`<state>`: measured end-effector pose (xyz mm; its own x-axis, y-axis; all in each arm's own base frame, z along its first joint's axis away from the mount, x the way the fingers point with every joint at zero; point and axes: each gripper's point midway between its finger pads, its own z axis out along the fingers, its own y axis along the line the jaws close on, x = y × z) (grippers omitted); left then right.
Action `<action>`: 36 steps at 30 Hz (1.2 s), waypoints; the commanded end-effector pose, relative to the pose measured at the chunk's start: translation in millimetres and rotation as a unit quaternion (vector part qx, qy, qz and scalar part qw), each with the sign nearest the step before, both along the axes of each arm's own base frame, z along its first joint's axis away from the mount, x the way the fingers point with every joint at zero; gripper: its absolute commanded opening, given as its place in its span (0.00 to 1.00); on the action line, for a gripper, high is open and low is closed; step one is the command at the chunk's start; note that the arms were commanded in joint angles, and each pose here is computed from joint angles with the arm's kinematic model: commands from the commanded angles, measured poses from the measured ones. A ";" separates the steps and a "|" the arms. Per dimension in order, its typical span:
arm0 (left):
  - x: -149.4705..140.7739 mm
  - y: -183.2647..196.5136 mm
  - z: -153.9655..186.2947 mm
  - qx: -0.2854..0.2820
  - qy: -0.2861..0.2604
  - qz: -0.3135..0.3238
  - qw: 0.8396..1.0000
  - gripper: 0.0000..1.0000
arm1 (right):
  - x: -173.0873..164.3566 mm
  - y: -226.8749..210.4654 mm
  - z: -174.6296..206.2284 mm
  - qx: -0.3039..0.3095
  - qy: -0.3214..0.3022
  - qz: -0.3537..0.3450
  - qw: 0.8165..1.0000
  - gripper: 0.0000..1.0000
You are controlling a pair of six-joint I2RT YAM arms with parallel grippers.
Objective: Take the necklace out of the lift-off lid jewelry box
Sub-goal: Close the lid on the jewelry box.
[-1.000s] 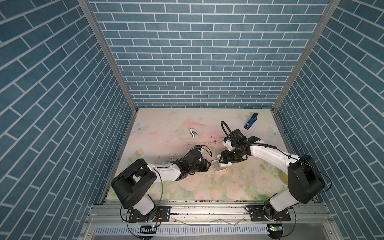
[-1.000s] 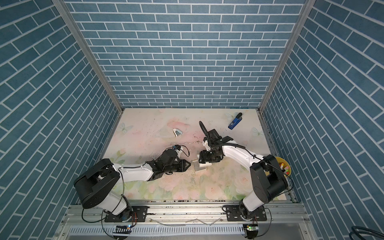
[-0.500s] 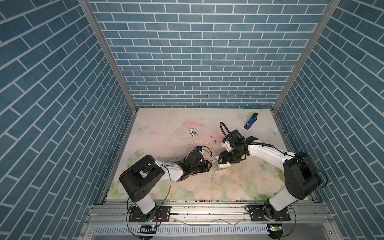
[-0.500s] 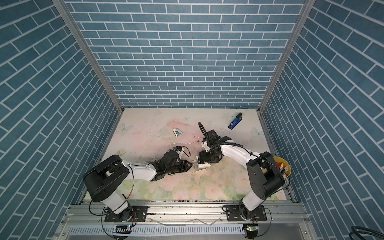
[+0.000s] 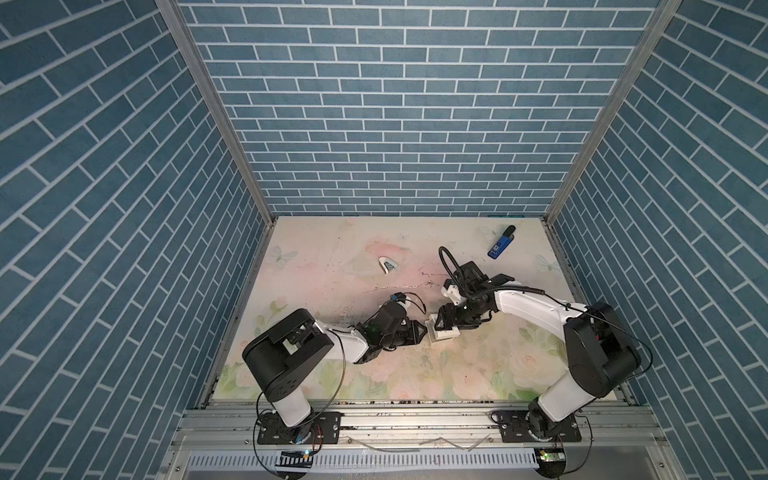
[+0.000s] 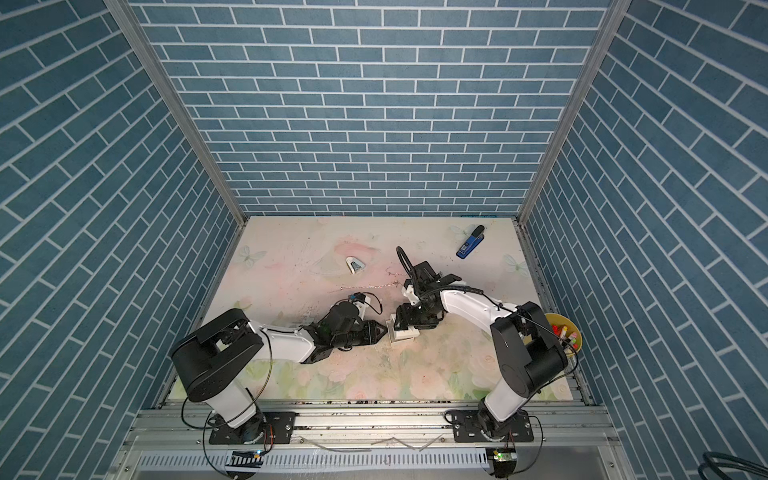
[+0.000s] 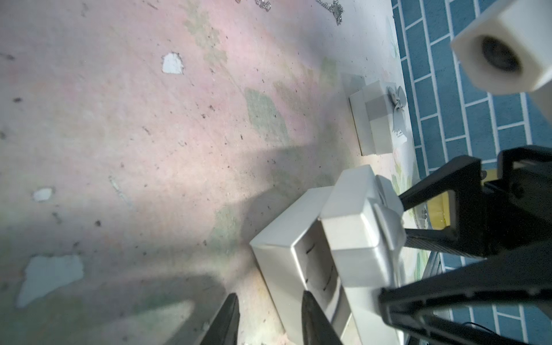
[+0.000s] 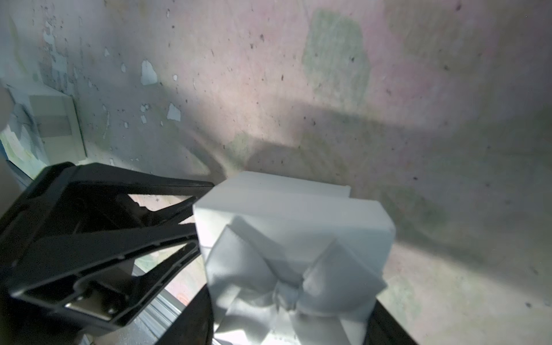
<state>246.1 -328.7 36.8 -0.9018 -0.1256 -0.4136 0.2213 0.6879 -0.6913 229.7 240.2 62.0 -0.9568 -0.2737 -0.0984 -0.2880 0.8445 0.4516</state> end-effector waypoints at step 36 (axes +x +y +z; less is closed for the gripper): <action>-4.6 1.8 1.8 0.004 0.001 0.003 1.000 0.43 | 2.3 -11.7 14.6 -0.010 -0.057 -0.055 0.997 0.68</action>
<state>244.0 -329.4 39.8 -0.8997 -0.1266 -0.4177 0.2231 0.6891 -0.6894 228.9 226.8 75.7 -0.9614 -0.2061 -0.1822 -0.2645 0.8745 0.4066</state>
